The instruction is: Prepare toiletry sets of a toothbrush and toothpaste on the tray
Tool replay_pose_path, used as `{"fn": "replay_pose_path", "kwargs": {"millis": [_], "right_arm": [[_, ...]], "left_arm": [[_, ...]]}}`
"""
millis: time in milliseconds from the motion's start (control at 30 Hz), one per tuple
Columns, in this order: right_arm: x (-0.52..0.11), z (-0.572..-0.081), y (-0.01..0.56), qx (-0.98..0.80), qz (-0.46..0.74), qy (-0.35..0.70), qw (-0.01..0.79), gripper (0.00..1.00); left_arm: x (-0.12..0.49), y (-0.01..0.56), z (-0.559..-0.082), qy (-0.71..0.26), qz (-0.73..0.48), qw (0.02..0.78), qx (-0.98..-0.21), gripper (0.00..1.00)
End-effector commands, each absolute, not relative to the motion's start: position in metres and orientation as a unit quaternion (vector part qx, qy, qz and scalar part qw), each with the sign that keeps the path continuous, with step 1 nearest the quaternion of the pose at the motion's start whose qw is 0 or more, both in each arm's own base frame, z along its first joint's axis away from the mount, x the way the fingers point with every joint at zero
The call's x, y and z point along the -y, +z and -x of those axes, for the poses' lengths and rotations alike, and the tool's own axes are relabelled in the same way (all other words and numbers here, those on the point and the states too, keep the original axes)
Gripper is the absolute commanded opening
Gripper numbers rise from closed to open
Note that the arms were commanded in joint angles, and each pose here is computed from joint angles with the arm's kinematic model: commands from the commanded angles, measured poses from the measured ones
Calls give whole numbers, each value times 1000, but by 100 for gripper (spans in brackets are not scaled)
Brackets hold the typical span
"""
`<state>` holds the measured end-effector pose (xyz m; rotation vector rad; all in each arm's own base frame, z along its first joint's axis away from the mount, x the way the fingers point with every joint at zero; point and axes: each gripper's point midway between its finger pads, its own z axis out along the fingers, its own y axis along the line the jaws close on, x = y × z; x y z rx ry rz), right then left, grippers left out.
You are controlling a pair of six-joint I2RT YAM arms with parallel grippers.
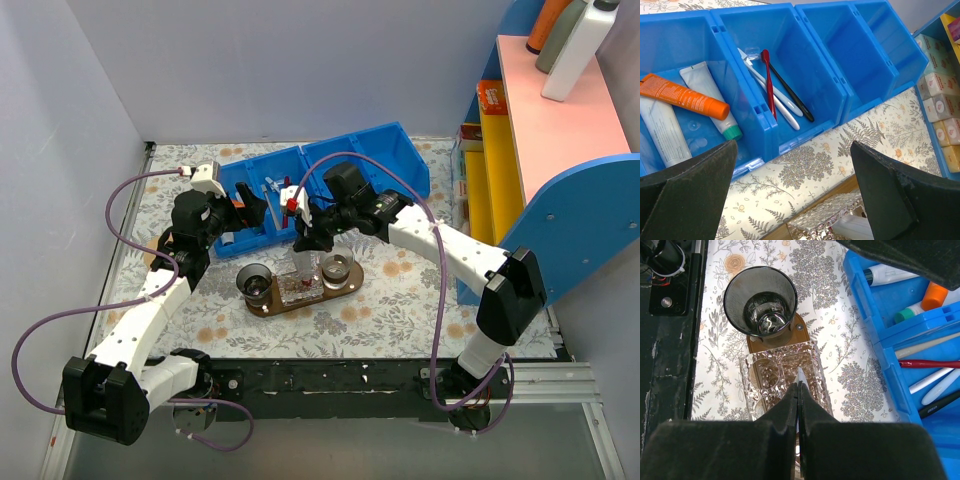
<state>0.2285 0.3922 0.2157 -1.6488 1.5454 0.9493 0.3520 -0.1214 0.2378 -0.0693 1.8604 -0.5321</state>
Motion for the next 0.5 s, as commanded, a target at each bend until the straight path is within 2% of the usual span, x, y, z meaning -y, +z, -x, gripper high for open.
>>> {"fn": "replay_pose_path", "kwargs": {"millis": [0, 467], "right_arm": [[-398, -226, 230, -563, 645, 362, 369, 1], [-395, -225, 219, -568, 648, 350, 368, 1]], "left_arm": [[122, 250, -352, -229, 22, 580, -782, 98], [122, 251, -352, -229, 21, 580, -781, 98]]}}
